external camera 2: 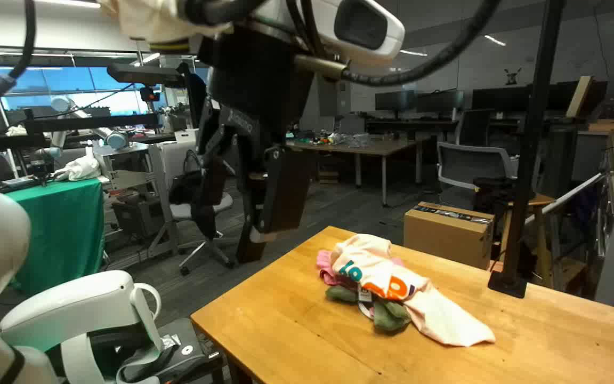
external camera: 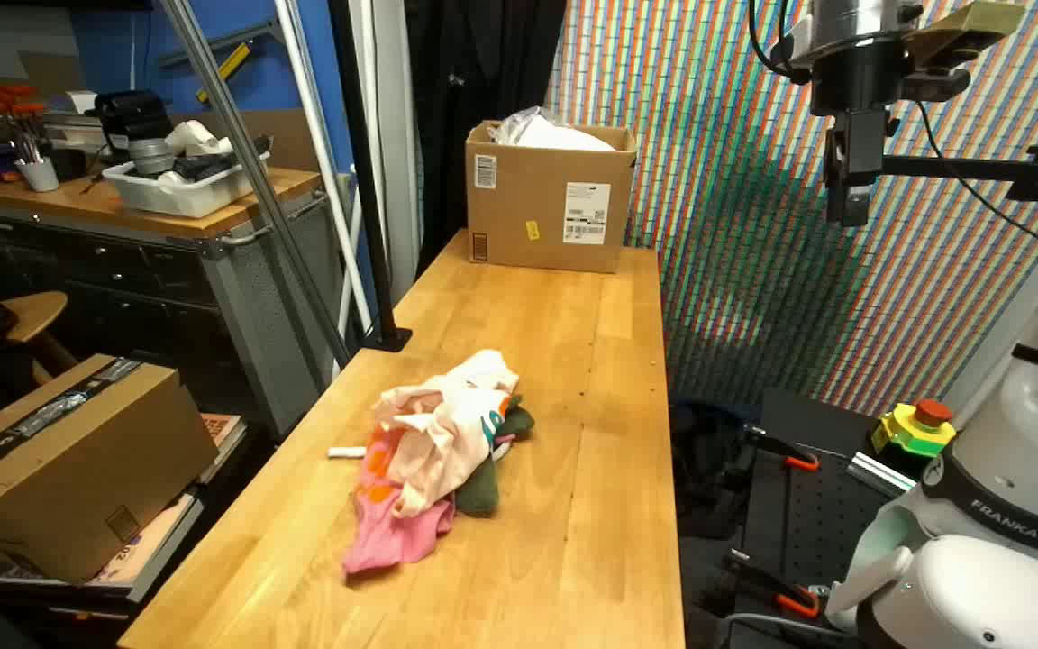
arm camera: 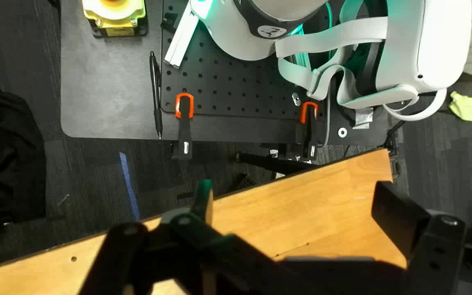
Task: Move the peach colored shirt and the turnip plushie to the right then move the pink shirt closer to you
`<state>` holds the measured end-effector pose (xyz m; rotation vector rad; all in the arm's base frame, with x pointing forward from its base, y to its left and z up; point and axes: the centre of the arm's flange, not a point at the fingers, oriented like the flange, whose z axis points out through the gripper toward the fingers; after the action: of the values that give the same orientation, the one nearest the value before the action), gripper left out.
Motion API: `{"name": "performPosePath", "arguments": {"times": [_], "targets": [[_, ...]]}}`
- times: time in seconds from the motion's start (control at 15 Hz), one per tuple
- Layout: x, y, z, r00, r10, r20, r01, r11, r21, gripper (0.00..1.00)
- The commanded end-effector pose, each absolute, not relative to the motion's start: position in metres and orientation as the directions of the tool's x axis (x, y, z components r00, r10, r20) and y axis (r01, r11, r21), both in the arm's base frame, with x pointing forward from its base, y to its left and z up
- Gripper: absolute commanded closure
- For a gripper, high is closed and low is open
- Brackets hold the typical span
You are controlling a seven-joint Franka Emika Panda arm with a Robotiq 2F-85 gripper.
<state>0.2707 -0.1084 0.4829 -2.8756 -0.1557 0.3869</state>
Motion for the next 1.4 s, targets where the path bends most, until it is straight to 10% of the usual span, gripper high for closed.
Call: {"name": "performPosePath", "arguments": {"times": [0.0, 1.33], "targets": [[0.271, -0.109, 0.484, 0.960, 0.135, -0.244, 0.074, -0.967, -0.244, 0.00], [0.422, -0.001, 0.487, 0.835, 0.356, -0.418, 0.334, -0.934, -0.128, 0.00]]}}
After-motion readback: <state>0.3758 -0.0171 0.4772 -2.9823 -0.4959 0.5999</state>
